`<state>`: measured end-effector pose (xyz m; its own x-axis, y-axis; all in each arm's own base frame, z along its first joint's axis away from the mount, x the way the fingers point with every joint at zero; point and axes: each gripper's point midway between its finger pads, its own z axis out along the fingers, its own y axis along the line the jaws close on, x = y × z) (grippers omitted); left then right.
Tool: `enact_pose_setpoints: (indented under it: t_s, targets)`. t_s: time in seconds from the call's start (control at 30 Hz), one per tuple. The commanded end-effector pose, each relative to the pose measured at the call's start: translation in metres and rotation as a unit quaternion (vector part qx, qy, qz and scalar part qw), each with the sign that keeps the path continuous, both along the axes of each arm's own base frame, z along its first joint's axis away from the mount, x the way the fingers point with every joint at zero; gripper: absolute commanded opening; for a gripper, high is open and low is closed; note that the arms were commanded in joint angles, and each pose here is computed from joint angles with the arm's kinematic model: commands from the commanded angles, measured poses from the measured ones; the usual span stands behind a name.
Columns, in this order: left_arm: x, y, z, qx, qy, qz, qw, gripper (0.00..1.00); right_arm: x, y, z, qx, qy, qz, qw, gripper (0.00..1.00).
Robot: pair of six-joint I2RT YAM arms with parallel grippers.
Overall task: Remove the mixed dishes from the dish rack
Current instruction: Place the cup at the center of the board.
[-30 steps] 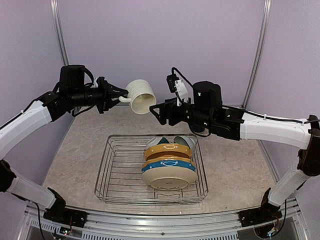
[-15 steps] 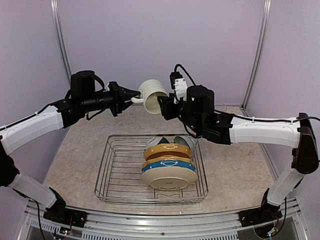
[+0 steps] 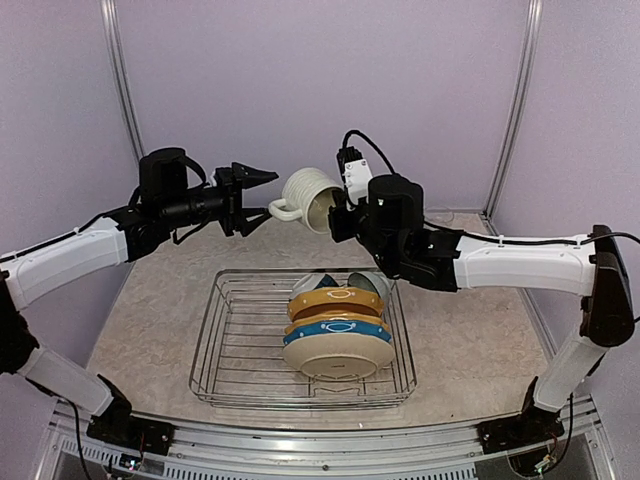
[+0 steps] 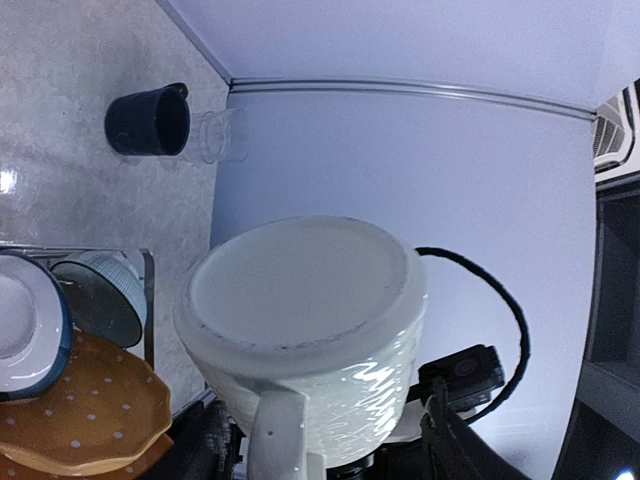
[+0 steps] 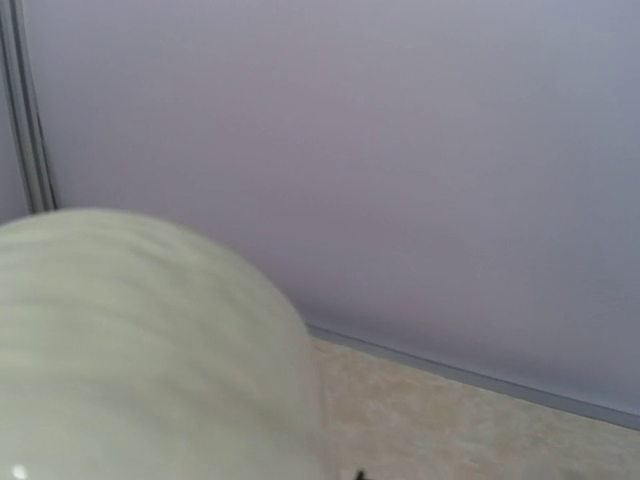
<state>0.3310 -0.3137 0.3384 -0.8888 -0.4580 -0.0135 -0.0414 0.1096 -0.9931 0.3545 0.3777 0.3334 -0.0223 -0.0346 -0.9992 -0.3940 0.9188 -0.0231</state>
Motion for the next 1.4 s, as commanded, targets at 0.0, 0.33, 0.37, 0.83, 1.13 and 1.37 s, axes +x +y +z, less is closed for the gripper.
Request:
enact_pose_setpoints:
  t_s: [0.0, 0.33, 0.37, 0.83, 1.13, 1.37]
  targets:
    - [0.001, 0.024, 0.008, 0.02, -0.044, 0.025, 0.998, 0.83, 0.001, -0.005, 0.033, 0.026, -0.025, -0.008, 0.999, 0.0]
    - [-0.019, 0.086, -0.041, 0.164, -0.024, 0.089, 0.982, 0.99, 0.058, -0.023, 0.001, -0.036, 0.055, -0.03, 0.997, 0.0]
    - [-0.021, 0.09, -0.043, 0.173, -0.024, 0.092, 0.98, 0.99, 0.068, -0.024, -0.009, -0.045, 0.078, -0.025, 0.996, 0.0]
    - [-0.058, 0.109, -0.077, 0.241, -0.002, 0.088, 0.966, 0.99, 0.155, -0.058, -0.127, -0.174, 0.281, -0.051, 0.942, 0.0]
    - [-0.061, 0.087, -0.085, 0.248, 0.003, 0.052, 0.967, 0.99, 0.193, -0.078, -0.172, -0.226, 0.295, -0.09, 0.924, 0.0]
    - [-0.062, 0.082, -0.087, 0.254, 0.003, 0.048, 0.966, 0.99, 0.203, -0.091, -0.194, -0.259, 0.309, -0.104, 0.909, 0.0]
